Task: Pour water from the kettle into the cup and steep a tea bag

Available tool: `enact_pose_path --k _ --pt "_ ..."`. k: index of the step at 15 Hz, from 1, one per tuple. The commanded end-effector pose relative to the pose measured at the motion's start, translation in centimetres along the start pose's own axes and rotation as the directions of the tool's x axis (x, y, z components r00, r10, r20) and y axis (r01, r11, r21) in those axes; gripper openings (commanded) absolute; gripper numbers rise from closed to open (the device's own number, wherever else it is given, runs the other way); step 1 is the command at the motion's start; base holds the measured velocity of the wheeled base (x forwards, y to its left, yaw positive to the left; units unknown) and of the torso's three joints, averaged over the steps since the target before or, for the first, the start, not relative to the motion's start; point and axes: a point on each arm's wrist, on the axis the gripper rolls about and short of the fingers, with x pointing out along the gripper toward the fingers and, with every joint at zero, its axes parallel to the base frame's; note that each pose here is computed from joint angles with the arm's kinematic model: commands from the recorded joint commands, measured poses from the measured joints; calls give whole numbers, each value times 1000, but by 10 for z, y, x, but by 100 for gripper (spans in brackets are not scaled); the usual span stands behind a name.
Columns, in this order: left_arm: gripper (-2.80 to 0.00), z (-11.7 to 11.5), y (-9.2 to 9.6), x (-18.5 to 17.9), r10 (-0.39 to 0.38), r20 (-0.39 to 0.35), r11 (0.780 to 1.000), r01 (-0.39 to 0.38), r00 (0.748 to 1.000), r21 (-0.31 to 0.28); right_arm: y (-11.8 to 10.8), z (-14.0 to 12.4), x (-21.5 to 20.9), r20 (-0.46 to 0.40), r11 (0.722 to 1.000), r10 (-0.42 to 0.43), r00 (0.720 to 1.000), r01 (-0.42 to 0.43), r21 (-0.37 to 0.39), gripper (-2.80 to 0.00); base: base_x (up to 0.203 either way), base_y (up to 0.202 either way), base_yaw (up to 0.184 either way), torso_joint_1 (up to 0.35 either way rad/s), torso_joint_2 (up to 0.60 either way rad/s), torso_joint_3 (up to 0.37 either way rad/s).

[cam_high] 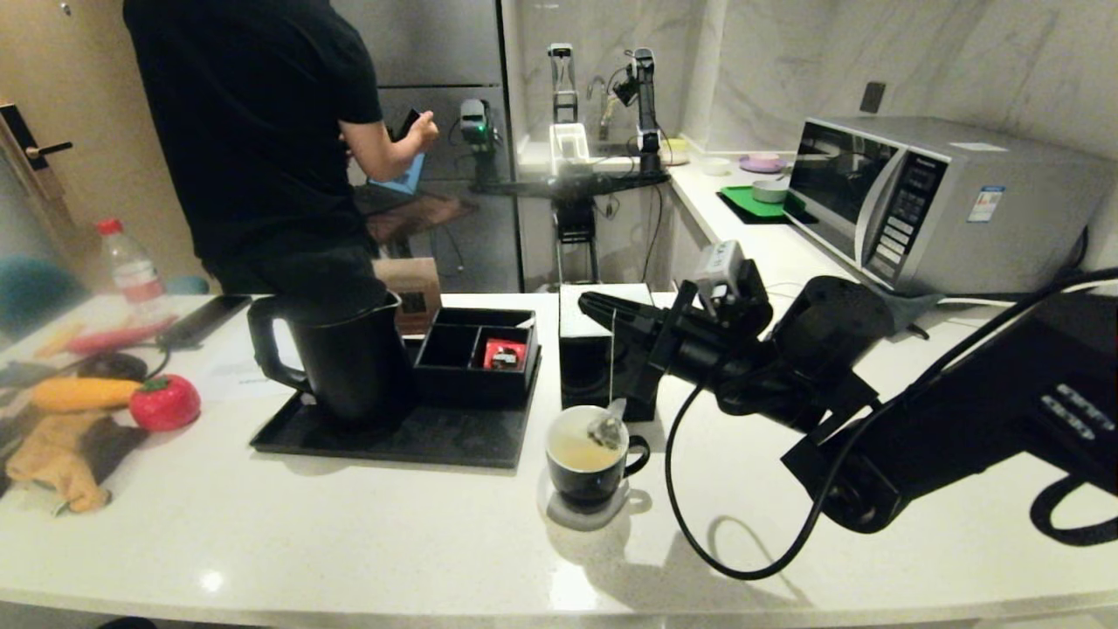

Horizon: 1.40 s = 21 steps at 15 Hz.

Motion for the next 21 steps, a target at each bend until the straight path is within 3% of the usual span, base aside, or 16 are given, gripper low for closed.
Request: enact_pose_path --k 1,16,21 --pt "-280 0 0 0 1 1 1000 -1 1000 -1 0 -1 0 4 1000 5 1000 -5 -4 -280 0 0 0 0 0 0" --pt "-280 0 0 0 1 1 1000 -1 1000 -3 14 -59 -11 -109 993 97 989 -89 75 -280 0 0 0 0 0 0" --pt "-280 0 0 0 1 1 1000 -1 1000 -3 19 -63 -15 -128 991 110 986 -100 88 -280 0 0 0 0 0 0"
